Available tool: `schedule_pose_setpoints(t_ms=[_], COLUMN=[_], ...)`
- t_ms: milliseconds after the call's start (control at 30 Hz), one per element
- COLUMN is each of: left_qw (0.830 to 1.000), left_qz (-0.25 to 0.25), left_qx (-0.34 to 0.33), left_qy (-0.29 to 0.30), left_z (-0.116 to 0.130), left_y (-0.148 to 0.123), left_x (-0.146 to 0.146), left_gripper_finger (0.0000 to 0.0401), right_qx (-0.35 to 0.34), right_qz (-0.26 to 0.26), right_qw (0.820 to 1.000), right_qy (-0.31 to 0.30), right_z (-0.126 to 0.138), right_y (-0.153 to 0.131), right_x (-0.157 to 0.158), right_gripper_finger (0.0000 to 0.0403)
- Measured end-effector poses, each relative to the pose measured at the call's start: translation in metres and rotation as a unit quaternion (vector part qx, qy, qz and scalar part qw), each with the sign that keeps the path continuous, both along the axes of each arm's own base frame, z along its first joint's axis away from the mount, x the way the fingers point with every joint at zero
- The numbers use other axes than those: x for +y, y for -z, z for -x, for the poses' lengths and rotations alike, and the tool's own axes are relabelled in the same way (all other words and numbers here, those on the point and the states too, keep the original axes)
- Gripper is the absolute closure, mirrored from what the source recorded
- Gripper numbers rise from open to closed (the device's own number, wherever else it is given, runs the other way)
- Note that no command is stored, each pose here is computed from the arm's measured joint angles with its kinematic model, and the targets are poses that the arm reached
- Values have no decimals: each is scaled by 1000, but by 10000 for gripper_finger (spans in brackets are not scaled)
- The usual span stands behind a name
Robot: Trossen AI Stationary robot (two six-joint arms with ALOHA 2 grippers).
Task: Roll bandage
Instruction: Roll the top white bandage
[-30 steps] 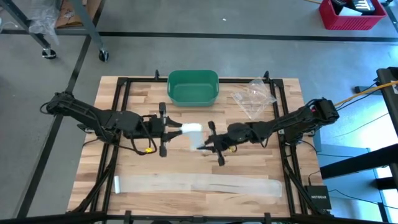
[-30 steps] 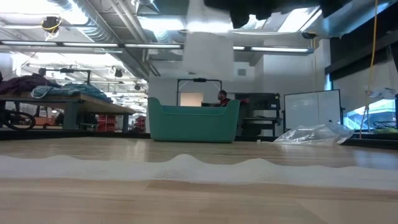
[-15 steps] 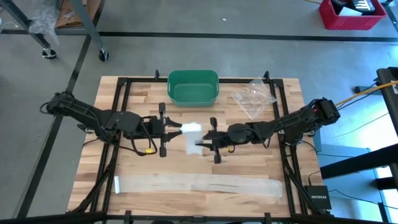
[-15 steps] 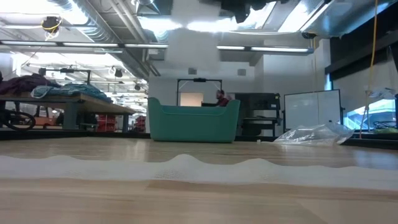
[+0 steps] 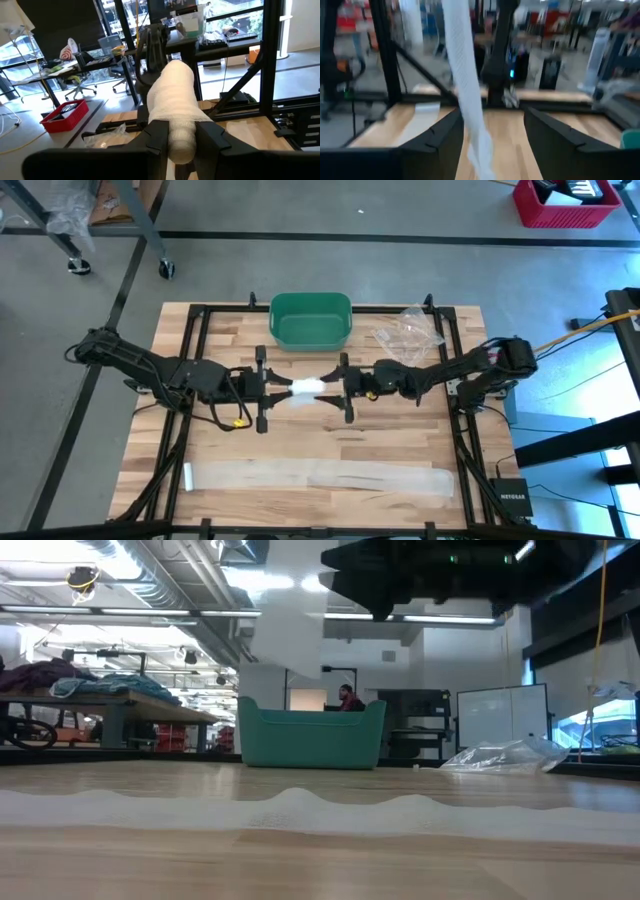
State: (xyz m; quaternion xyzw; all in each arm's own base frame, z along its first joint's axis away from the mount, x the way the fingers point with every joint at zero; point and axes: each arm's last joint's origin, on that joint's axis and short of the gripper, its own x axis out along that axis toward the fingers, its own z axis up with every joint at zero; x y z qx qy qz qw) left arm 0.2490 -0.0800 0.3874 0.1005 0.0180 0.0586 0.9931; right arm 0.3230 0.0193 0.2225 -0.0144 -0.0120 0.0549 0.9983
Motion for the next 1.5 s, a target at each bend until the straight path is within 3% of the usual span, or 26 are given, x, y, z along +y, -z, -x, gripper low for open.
schedule_pose_setpoints(t_ms=[200,400,533,700,767,1133,1500], left_qw=[1000,1000,1000,1000,1000,1000,995], left_qz=[4,4,3,4,13,6,-59], left_qx=[-11,-10,-9,-9,-9,-2,22], left_qy=[0,0,0,0,0,0,-83], left_z=[0,0,0,0,0,0,2], left_y=[-2,-2,-2,-2,-2,-1,2], left_x=[0,0,0,0,0,-1,4], left_gripper_finger=[347,347,347,347,347,347,347], right_qx=[-29,-64,-73,-43,-37,63,84], right_qz=[0,13,27,51,65,72,86], right_qw=[999,998,997,998,997,995,990], right_qy=[-23,-22,-21,-20,-20,-29,-76], right_z=[-12,-26,-28,-29,-26,4,14], right_y=[16,-1,-6,0,-3,-31,-35], right_x=[4,4,4,4,4,14,62], right_gripper_finger=[192,208,261,369,393,393,397])
